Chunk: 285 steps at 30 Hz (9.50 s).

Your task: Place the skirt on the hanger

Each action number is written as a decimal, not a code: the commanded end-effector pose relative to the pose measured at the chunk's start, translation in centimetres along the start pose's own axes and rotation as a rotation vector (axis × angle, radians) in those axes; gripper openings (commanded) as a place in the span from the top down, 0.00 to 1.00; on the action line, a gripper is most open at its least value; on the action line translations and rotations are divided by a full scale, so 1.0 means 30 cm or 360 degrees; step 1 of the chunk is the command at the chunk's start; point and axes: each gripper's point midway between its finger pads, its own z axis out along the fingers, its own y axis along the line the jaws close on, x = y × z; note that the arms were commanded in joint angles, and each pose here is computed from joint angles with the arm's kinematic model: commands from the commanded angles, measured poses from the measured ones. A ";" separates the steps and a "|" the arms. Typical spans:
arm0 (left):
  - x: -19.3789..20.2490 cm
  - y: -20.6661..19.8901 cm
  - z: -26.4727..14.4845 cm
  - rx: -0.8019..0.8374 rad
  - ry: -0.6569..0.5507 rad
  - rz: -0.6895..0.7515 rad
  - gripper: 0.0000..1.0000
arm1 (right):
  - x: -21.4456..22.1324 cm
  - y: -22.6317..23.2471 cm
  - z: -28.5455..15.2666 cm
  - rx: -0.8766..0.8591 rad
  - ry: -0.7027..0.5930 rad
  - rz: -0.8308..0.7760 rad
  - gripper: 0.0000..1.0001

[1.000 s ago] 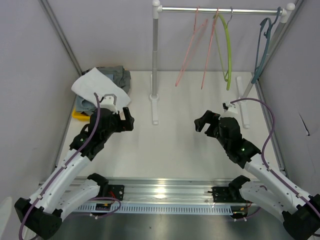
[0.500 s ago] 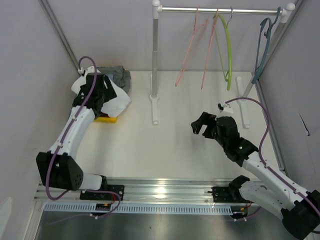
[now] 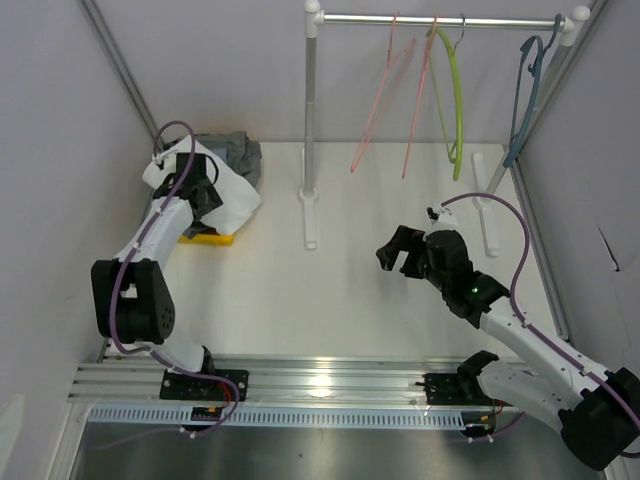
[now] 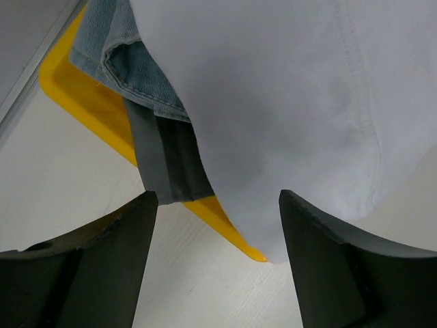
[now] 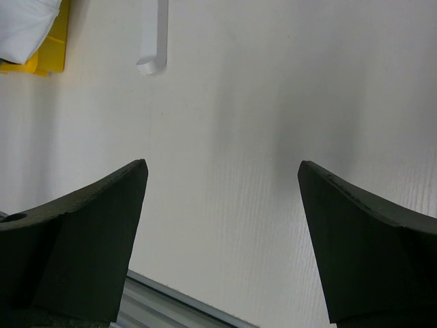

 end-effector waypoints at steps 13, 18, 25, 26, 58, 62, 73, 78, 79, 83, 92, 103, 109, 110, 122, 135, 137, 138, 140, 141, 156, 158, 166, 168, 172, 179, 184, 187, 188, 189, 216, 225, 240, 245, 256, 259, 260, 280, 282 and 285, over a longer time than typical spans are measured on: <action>0.026 -0.124 0.106 0.0224 -0.0001 -0.0149 0.57 | -0.034 0.034 0.005 -0.0054 -0.0042 0.0029 0.05; -0.026 -0.147 0.040 0.0335 -0.0056 -0.0150 1.00 | -0.029 0.032 0.003 -0.0056 -0.0050 0.0041 0.05; -0.105 -0.192 -0.156 0.0525 -0.0175 -0.0113 1.00 | -0.035 0.034 0.004 -0.0057 -0.0058 0.0040 0.06; -0.129 -0.205 -0.194 0.0552 -0.0205 -0.0111 1.00 | -0.038 0.034 0.005 -0.0057 -0.0061 0.0043 0.06; 0.924 -0.577 -0.787 0.1493 0.0438 0.0330 0.21 | 0.107 -0.081 -0.013 0.0230 0.0238 0.0083 0.10; 0.833 -0.557 -0.857 0.1619 0.0376 0.0308 0.22 | 0.049 -0.048 -0.026 0.0190 0.0177 0.0068 0.12; 0.674 -0.479 -1.049 0.1921 0.0291 0.0402 0.20 | -0.276 0.270 -0.231 -0.0223 -0.0190 -0.0018 0.18; 0.622 -0.474 -1.048 0.1886 0.0227 0.0413 0.19 | -0.415 0.365 -0.290 -0.0280 -0.0365 -0.0155 0.18; 0.607 -0.471 -1.031 0.1855 0.0217 0.0393 0.19 | -0.445 0.375 -0.296 -0.0277 -0.0401 -0.0173 0.18; 0.588 -0.448 -0.945 0.1714 0.0248 0.0293 0.23 | -0.657 0.450 -0.295 -0.0190 -0.0626 -0.0285 0.20; 0.584 -0.399 -0.868 0.1612 0.0242 0.0242 0.24 | -1.059 0.425 -0.135 0.0079 -0.0779 -0.0412 0.27; 0.613 -0.373 -0.832 0.1572 0.0259 0.0267 0.24 | -1.293 0.341 0.006 0.0189 -0.0950 -0.0468 0.27; 0.624 -0.359 -0.817 0.1552 0.0264 0.0275 0.24 | -1.353 0.319 0.044 0.0182 -0.1024 -0.0504 0.28; 0.626 -0.356 -0.813 0.1546 0.0268 0.0277 0.24 | -1.364 0.325 0.056 0.0180 -0.1035 -0.0512 0.29; 0.655 -0.345 -0.785 0.1520 0.0299 0.0287 0.24 | -1.391 0.315 0.137 0.0212 -0.1046 -0.0553 0.48; 0.654 -0.332 -0.771 0.1516 0.0299 0.0289 0.24 | -1.397 0.323 0.104 0.0176 -0.1045 -0.0544 0.95; 0.657 -0.332 -0.766 0.1515 0.0300 0.0292 0.24 | -1.393 0.334 0.089 0.0155 -0.1037 -0.0556 0.95; 0.655 -0.331 -0.765 0.1515 0.0299 0.0288 0.24 | -1.389 0.335 0.084 0.0152 -0.1029 -0.0553 0.96; 0.658 -0.330 -0.761 0.1516 0.0302 0.0293 0.24 | -1.381 0.343 0.063 0.0132 -0.1017 -0.0566 0.98; 0.659 -0.329 -0.759 0.1517 0.0306 0.0295 0.24 | -1.367 0.332 0.073 0.0145 -0.0995 -0.0567 0.99; 0.658 -0.328 -0.740 0.1518 0.0307 0.0297 0.24 | -1.394 0.369 -0.034 0.0084 -0.1122 -0.0636 1.00; 0.660 -0.326 -0.734 0.1513 0.0306 0.0297 0.24 | -1.374 0.366 -0.026 0.0069 -0.1089 -0.0652 1.00; 0.660 -0.329 -0.736 0.1540 0.0319 0.0299 0.24 | -1.299 0.369 -0.068 -0.0006 -0.1024 -0.0664 1.00; 0.663 -0.329 -0.729 0.1538 0.0323 0.0302 0.24 | -1.265 0.345 -0.097 0.0016 -0.1003 -0.0650 1.00; 0.664 -0.336 -0.725 0.1537 0.0332 0.0305 0.24 | -1.190 0.303 -0.159 0.0041 -0.0968 -0.0607 1.00; 0.671 -0.353 -0.713 0.1527 0.0350 0.0309 0.24 | -1.000 0.259 -0.239 -0.0027 -0.0779 -0.0564 1.00; 0.688 -0.322 -0.640 0.1321 0.0371 0.0261 0.27 | -0.809 0.219 -0.272 -0.0108 -0.0579 -0.0474 1.00; 0.676 -0.287 -0.592 0.1167 0.0334 0.0177 0.27 | -0.660 0.198 -0.283 -0.0200 -0.0454 -0.0386 1.00; 0.672 -0.279 -0.581 0.1127 0.0325 0.0163 0.27 | -0.590 0.174 -0.259 -0.0208 -0.0382 -0.0366 1.00; 0.663 -0.255 -0.554 0.1030 0.0298 0.0144 0.27 | -0.554 0.181 -0.262 -0.0241 -0.0351 -0.0356 1.00; 0.661 -0.415 -0.263 0.0675 0.0349 0.0525 0.42 | -0.231 0.265 0.023 -0.0952 -0.0114 -0.0470 1.00; 0.724 -0.449 -0.208 0.0712 0.0431 0.0574 0.48 | -0.213 0.253 0.128 -0.1025 -0.0023 -0.0514 1.00; 0.675 -0.481 -0.380 0.1065 0.0450 0.0605 1.00 | -0.263 0.206 0.246 -0.1052 0.0016 -0.0589 1.00; 0.656 -0.507 -0.476 0.1301 0.0443 0.0651 1.00 | -0.269 0.156 0.287 -0.1000 0.0026 -0.0529 1.00; 0.639 -0.538 -0.623 0.1642 0.0472 0.0818 1.00 | -0.267 0.114 0.314 -0.0921 0.0054 -0.0590 1.00; 0.614 -0.529 -0.662 0.1695 0.0422 0.0804 1.00 | -0.232 0.057 0.361 -0.0826 0.0094 -0.0593 1.00; 0.610 -0.524 -0.670 0.1701 0.0417 0.0802 1.00 | -0.216 0.048 0.370 -0.0831 0.0098 -0.0585 1.00; 0.537 -0.461 -0.717 0.1784 0.0219 0.0798 1.00 | -0.169 -0.065 0.368 -0.0591 0.0123 -0.0520 1.00; 0.543 -0.460 -0.731 0.1816 0.0231 0.0789 1.00 | -0.173 -0.083 0.361 -0.0535 0.0114 -0.0539 1.00; 0.545 -0.458 -0.743 0.1853 0.0216 0.0777 1.00 | -0.147 -0.104 0.354 -0.0524 0.0095 -0.0513 1.00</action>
